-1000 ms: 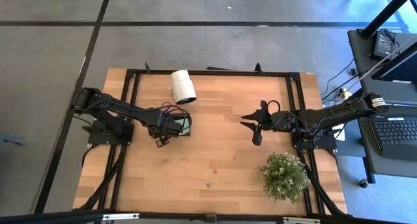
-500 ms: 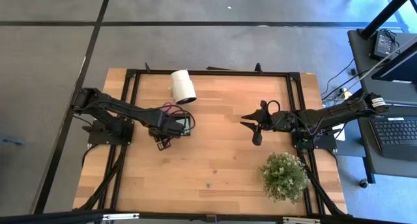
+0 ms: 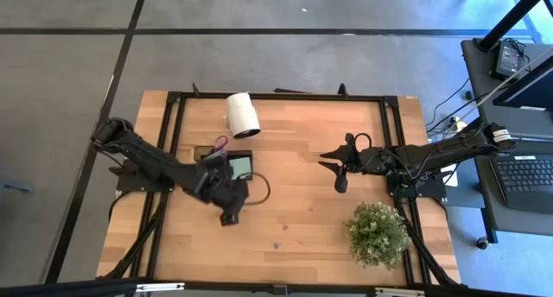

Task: Pick and place office supplies into organizer
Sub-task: Put the pink binder clip into the black desk organizer

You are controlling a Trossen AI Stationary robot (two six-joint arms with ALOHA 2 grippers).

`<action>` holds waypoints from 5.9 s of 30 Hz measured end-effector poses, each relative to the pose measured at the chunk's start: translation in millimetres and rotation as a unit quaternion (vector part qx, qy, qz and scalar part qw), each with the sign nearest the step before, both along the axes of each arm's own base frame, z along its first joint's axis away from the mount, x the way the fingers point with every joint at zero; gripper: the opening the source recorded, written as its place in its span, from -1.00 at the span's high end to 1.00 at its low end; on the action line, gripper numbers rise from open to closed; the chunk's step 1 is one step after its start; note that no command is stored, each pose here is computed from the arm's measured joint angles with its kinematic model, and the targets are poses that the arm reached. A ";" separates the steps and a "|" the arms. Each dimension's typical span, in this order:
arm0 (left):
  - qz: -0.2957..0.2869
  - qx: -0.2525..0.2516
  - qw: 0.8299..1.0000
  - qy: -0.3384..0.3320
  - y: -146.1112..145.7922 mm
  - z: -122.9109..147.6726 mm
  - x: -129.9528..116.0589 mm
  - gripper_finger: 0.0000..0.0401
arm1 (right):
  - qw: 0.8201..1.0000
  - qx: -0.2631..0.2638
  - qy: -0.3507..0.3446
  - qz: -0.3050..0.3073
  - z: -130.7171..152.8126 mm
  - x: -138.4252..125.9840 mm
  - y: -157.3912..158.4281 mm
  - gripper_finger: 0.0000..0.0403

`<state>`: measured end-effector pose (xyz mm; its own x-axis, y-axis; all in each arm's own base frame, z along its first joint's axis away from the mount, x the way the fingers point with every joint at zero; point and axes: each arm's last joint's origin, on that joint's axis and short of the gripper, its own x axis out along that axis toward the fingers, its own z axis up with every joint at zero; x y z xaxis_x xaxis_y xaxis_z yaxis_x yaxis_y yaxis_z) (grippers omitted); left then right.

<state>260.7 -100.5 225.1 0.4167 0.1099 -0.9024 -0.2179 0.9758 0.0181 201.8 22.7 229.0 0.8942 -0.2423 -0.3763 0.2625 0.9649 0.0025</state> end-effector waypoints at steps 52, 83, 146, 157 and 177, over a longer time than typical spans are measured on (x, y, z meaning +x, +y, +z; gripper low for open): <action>-0.066 -0.003 0.946 -0.318 -34.8 -91.8 -50.3 0.55 | 0.947 0.020 0.207 0.245 -29.8 147.2 96.2 0.44; -0.060 -0.012 0.948 -0.312 -34.6 -93.1 -50.9 0.55 | 0.886 0.301 0.352 0.012 -33.4 162.6 118.4 0.44; -0.118 0.046 0.946 -0.299 -33.8 -94.0 -51.1 0.55 | 0.857 0.287 0.416 -0.105 -61.8 208.6 150.4 0.19; -0.118 0.046 0.946 -0.299 -33.8 -94.0 -51.1 0.55 | 0.854 0.289 0.414 -0.124 -71.5 210.8 150.9 0.19; -0.119 0.048 0.947 -0.296 -33.5 -94.7 -51.5 0.55 | 0.841 0.301 0.434 -0.119 -92.0 215.9 154.6 0.19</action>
